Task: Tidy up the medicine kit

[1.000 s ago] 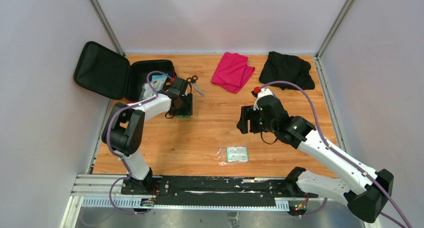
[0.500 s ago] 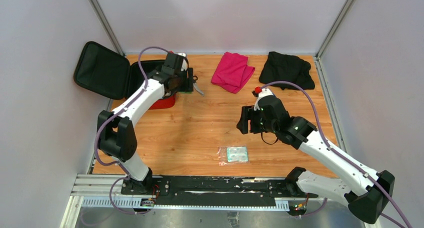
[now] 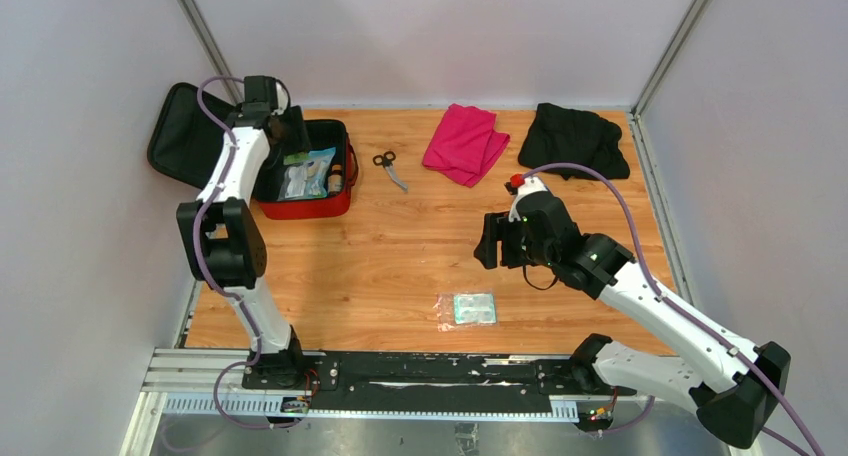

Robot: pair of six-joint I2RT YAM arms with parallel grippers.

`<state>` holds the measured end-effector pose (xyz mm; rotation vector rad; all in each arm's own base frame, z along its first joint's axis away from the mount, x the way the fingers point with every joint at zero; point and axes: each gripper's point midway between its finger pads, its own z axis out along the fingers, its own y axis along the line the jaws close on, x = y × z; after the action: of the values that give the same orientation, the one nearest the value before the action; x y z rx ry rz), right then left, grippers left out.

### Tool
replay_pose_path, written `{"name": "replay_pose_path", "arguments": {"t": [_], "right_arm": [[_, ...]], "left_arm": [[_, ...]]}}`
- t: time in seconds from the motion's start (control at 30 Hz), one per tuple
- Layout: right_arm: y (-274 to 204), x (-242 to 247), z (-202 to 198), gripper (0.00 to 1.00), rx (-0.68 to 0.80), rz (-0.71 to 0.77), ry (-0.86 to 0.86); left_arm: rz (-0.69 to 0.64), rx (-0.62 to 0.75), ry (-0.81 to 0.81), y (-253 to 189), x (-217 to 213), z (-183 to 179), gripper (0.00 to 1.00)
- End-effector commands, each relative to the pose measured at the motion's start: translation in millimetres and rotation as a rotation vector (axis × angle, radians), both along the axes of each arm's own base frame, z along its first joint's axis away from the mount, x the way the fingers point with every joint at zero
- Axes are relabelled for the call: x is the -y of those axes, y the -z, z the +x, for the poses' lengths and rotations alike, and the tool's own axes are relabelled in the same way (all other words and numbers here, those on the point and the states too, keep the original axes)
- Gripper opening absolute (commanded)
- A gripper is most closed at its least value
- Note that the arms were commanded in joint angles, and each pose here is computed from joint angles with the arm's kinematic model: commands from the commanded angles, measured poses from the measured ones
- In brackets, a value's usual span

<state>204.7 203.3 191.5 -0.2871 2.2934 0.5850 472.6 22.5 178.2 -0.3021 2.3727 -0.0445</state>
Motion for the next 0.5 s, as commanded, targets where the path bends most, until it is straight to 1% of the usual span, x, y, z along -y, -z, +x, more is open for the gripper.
{"name": "replay_pose_path", "arguments": {"t": [0.0,0.13,0.27,0.37,0.47], "right_arm": [[6.9,6.5,-0.9,0.69,-0.021,-0.025,0.016],[7.9,10.0,-0.8,0.69,-0.016,-0.027,0.033],[9.0,12.8,-0.8,0.69,-0.013,-0.037,0.04],[10.1,15.7,0.4,0.69,-0.011,-0.051,0.053],[10.8,22.7,2.0,0.69,-0.007,-0.065,0.091]], "left_arm": [[-0.008,-0.12,-0.01,39.3,-23.7,-3.0,0.65],[-0.004,-0.204,-0.039,69.6,-41.0,-3.5,0.65],[0.038,-0.242,-0.066,83.3,-51.3,-6.6,0.66],[0.039,-0.247,-0.072,83.9,-51.4,-10.9,0.71],[0.017,-0.225,-0.051,73.9,-45.5,-13.4,0.77]]}}
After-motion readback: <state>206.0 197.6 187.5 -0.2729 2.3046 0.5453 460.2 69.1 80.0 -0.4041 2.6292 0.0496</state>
